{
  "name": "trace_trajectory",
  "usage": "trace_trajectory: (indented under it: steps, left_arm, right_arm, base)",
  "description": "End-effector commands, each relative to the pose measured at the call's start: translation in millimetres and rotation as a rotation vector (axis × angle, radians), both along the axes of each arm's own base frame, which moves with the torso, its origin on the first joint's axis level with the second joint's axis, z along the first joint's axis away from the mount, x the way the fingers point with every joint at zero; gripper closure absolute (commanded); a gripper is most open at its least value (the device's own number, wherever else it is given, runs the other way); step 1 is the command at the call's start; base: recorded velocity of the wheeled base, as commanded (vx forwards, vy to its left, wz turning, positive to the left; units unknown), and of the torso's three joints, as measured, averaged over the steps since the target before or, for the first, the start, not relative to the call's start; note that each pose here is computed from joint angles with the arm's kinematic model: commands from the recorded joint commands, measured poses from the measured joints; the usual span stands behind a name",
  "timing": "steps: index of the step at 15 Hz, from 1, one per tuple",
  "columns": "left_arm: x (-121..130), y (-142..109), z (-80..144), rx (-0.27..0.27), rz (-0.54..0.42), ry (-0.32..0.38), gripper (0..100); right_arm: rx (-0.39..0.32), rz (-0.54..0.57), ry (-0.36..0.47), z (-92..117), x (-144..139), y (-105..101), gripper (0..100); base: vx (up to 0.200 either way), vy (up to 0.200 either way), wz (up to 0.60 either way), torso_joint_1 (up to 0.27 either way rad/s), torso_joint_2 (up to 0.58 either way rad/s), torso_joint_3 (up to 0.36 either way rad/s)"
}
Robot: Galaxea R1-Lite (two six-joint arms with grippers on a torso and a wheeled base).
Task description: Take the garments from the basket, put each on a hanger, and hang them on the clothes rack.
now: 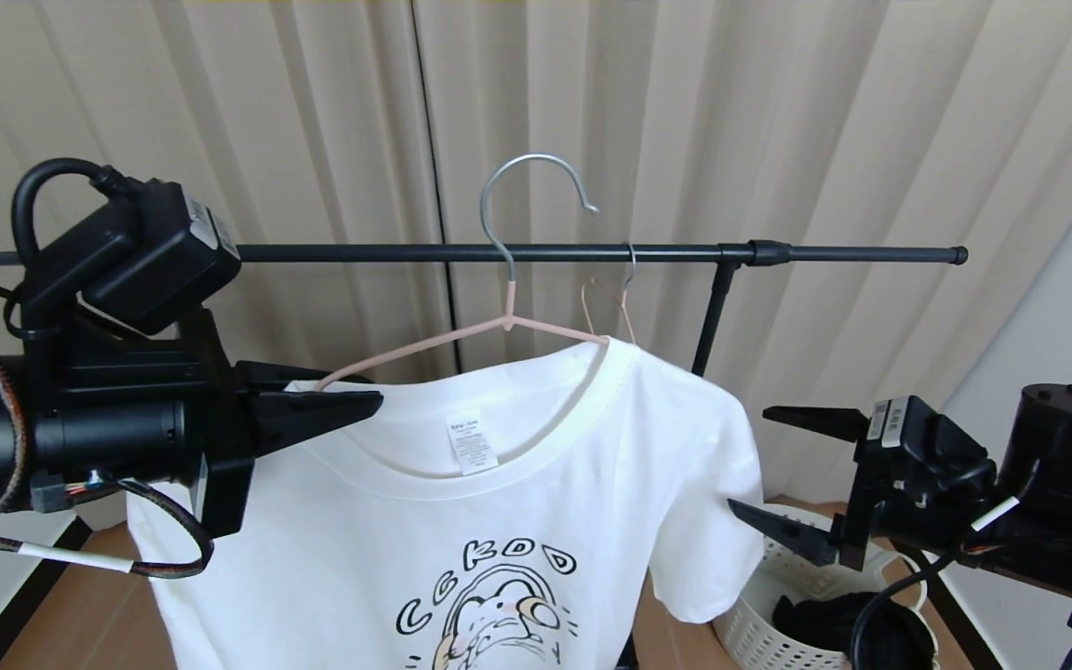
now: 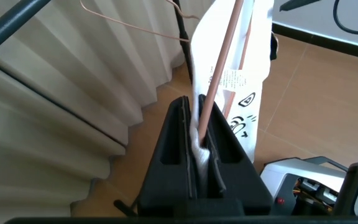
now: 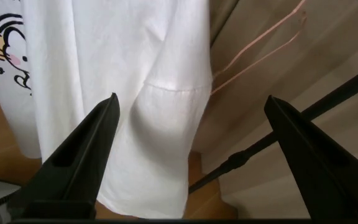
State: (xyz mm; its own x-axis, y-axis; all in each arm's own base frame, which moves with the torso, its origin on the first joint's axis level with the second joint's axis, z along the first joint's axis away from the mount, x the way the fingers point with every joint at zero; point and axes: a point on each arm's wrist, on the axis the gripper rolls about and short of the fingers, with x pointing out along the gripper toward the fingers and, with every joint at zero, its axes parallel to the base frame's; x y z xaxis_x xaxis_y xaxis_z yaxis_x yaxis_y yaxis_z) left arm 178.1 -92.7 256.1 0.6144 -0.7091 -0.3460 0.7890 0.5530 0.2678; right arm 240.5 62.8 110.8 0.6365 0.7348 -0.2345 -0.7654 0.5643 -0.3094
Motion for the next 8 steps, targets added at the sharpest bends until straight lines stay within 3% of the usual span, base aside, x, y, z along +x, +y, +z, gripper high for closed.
trace_trajectory:
  steps: [1,5,6,8]
  left_arm:
    - [-5,2,3,-0.007,-0.002,-0.012,100]
    - [-13,6,3,-0.018,0.001,-0.017,100]
    - [-15,6,3,-0.019,0.001,-0.019,100]
    - [-19,9,4,-0.025,0.006,-0.025,100]
  right_arm:
    - [-0.012,-0.001,0.048,-14,9,2,0]
    - [-0.035,-0.024,0.066,-21,13,11,0]
    - [-0.033,-0.025,0.065,-21,13,12,100]
    - [-0.024,-0.034,0.048,-17,17,11,100]
  base:
    - [0.0,0.0,0.0,0.0,0.0,0.0]
    - [0.0,0.0,0.0,0.0,0.0,0.0]
    - [0.0,0.0,0.0,0.0,0.0,0.0]
    - [0.0,0.0,0.0,0.0,0.0,0.0]
